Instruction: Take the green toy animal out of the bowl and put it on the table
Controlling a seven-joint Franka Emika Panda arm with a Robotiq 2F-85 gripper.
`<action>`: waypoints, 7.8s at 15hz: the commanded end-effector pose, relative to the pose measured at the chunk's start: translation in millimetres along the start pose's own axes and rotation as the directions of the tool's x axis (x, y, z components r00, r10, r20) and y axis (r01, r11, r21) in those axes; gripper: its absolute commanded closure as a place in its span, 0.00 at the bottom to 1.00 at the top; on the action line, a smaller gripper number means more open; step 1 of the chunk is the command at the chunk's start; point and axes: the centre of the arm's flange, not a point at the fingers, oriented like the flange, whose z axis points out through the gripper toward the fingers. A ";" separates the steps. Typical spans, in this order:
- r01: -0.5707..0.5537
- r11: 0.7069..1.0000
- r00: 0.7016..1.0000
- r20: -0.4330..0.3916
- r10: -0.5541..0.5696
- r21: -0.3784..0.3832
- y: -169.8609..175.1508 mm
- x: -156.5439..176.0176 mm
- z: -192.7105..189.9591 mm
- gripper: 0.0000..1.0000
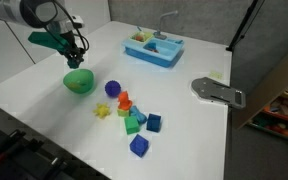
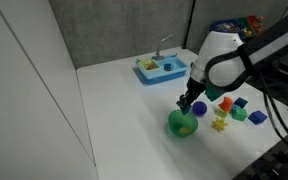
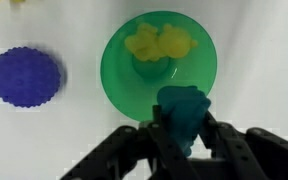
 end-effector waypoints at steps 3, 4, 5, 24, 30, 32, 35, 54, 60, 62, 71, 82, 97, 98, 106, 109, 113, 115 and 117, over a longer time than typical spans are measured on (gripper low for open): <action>-0.053 0.997 0.993 -0.104 0.048 -0.049 38.4 -34.0 -78.5 0.88; -0.071 0.996 0.991 -0.120 0.063 -0.061 48.3 -37.8 -88.5 0.88; -0.088 0.994 0.988 -0.135 0.078 -0.071 58.5 -41.8 -96.6 0.88; -0.492 0.851 0.849 -0.315 0.423 -0.184 313.8 -144.5 -133.3 0.88; -0.552 0.814 0.818 -0.304 0.487 -0.182 338.8 -160.6 -131.4 0.63; -0.550 0.815 0.820 -0.302 0.486 -0.182 337.9 -160.1 -130.3 0.63; -0.545 0.818 0.823 -0.301 0.482 -0.182 335.6 -158.5 -129.8 0.63; -0.525 0.818 0.809 -0.436 0.393 -0.236 376.4 -128.6 -37.9 0.88; -0.509 0.825 0.822 -0.423 0.382 -0.244 390.0 -120.8 -3.0 0.88; -0.505 0.828 0.823 -0.426 0.377 -0.243 393.5 -116.8 4.9 0.88; -0.485 0.844 0.834 -0.411 0.369 -0.227 400.3 -110.9 39.2 0.88; -0.466 0.855 0.845 -0.403 0.352 -0.228 398.3 -139.1 50.5 0.88; -0.434 0.857 0.859 -0.413 0.301 -0.278 390.3 -173.1 45.1 0.65; -0.433 0.857 0.860 -0.412 0.301 -0.279 391.0 -174.5 44.2 0.38; -0.418 0.868 0.866 -0.409 0.290 -0.270 379.4 -178.7 23.5 0.00; -0.401 0.878 0.872 -0.402 0.280 -0.260 366.6 -179.9 6.3 0.00; -0.404 0.878 0.880 -0.370 0.297 -0.258 346.6 -182.6 -14.8 0.00; -0.402 0.879 0.883 -0.362 0.298 -0.256 336.9 -177.3 -25.9 0.00; -0.404 0.877 0.886 -0.349 0.305 -0.258 328.4 -165.4 -37.1 0.00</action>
